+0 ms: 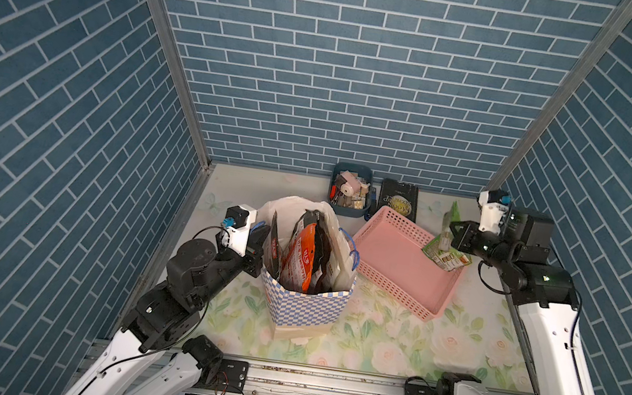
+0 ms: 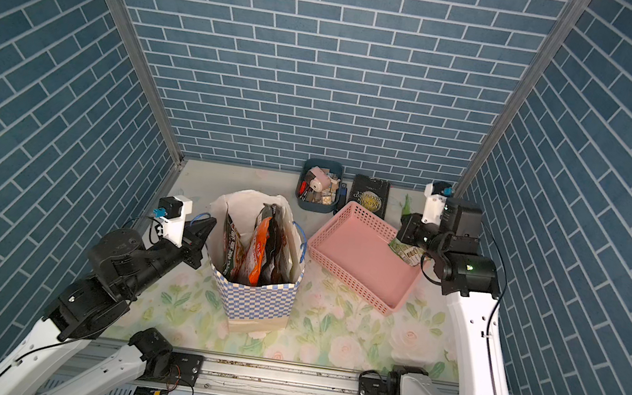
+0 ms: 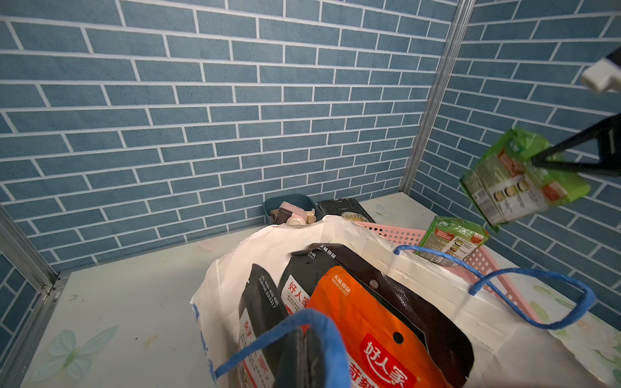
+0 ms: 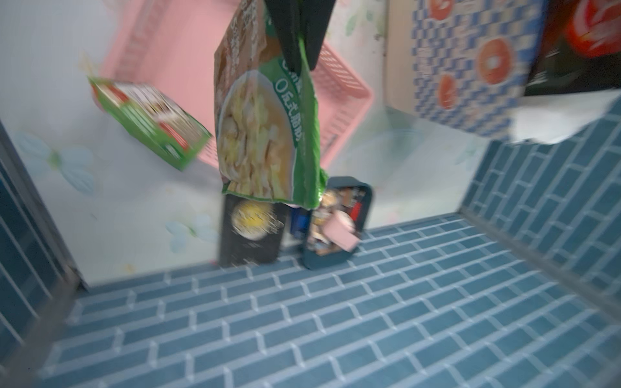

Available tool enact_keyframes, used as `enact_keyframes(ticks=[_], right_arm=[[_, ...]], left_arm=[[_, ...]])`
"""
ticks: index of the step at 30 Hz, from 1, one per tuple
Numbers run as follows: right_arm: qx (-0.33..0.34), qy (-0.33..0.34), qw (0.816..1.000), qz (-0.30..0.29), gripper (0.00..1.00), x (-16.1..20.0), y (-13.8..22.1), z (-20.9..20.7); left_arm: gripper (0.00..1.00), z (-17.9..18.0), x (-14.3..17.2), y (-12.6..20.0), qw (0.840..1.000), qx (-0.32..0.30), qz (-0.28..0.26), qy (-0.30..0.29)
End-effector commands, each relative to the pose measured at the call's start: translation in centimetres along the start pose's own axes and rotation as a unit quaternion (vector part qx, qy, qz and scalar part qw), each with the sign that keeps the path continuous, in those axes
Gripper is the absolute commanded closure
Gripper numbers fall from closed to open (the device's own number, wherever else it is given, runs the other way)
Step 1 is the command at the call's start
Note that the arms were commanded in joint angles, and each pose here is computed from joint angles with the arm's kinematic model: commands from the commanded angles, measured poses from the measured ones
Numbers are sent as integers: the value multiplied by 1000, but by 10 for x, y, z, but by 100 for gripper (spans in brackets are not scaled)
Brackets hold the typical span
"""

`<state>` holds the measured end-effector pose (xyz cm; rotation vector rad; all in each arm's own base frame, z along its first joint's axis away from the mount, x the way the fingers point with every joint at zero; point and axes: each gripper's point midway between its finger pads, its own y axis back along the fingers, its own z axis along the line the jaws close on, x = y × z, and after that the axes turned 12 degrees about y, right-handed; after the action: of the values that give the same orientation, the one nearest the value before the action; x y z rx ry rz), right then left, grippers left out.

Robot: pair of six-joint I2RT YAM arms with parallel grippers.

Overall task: Place the condiment packets inside the bag
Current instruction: Place the condiment packet in the paper bag.

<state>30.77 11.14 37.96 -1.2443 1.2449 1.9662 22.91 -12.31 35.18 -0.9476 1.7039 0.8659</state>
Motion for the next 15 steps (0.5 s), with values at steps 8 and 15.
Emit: enact_keyframes(ticks=[8,15], right_arm=[[-303,93,945,-84,100,-90,34,183],[-384,105,916,-55,100,-73,13,260]], left_arm=[[100,-2,-28,8,998,1,-53,16],[100,-1,-27,7,999,-2,-51,19]])
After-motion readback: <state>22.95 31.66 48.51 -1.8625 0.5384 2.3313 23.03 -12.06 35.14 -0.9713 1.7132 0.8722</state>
